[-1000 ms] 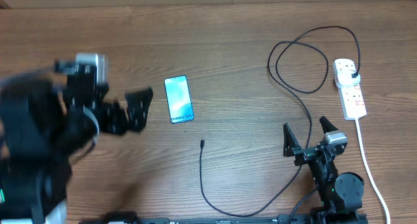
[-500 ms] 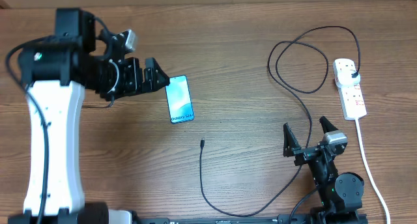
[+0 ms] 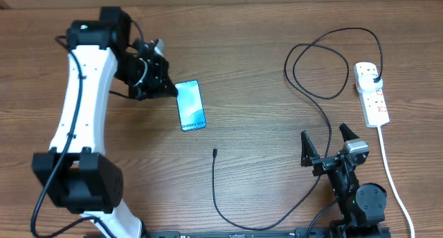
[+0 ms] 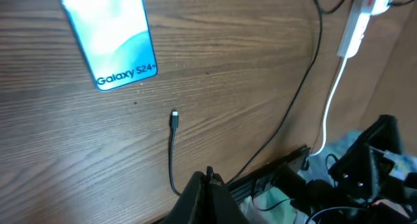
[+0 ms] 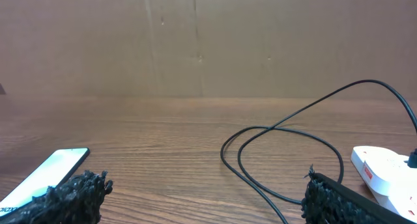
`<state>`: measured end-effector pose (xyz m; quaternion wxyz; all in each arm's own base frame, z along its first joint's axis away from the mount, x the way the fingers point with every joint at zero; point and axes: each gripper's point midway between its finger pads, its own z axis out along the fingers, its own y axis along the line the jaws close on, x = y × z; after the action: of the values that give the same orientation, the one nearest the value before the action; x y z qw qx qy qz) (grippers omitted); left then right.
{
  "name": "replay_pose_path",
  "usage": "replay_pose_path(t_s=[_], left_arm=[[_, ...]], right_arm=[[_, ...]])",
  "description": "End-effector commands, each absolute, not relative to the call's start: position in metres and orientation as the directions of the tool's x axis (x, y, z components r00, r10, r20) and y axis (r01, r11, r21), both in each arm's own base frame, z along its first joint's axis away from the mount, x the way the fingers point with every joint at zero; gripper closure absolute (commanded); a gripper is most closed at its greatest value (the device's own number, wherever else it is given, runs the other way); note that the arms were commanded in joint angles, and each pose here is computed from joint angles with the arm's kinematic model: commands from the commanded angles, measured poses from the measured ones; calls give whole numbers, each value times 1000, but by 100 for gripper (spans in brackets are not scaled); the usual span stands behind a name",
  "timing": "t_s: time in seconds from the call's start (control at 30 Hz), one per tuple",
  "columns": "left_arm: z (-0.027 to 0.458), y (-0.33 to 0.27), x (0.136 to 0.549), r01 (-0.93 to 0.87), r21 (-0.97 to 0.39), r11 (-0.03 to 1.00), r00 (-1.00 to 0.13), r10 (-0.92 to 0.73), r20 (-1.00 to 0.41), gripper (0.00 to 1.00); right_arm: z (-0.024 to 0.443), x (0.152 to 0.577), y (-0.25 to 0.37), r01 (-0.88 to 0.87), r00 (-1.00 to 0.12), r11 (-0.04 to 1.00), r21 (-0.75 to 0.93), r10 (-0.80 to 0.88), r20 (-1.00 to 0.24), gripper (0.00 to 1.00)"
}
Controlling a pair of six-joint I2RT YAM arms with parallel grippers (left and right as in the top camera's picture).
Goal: Plug charger to phone and switch on socket
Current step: 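Move the left gripper over the phone's top edge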
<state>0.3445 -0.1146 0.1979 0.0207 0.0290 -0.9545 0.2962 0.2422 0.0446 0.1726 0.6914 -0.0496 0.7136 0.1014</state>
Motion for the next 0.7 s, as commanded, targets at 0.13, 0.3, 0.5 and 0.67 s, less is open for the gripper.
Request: replay_pose_path(t_s=[0.13,0.3,0.5,0.67], left_arm=[[175,-123,352,-69,-417,907,-997,-48,60,96],[161,-102,361,-163,-164,973,-986,-165,-2,54],[158,-99,370,-229,-76,970,-970,-234,-65,0],[155,-108,377,-223,-77,972,-969,-229,-91,0]], right_arm=[[171,242,44,-209,-32,975,74,69,-997,0],[171,242,44,-209,-32,975,74,69,-997,0],[171,242,44,-209,-32,975,74,69,-997,0],[171,242,44,-209,-32,975,74,69,-997,0]])
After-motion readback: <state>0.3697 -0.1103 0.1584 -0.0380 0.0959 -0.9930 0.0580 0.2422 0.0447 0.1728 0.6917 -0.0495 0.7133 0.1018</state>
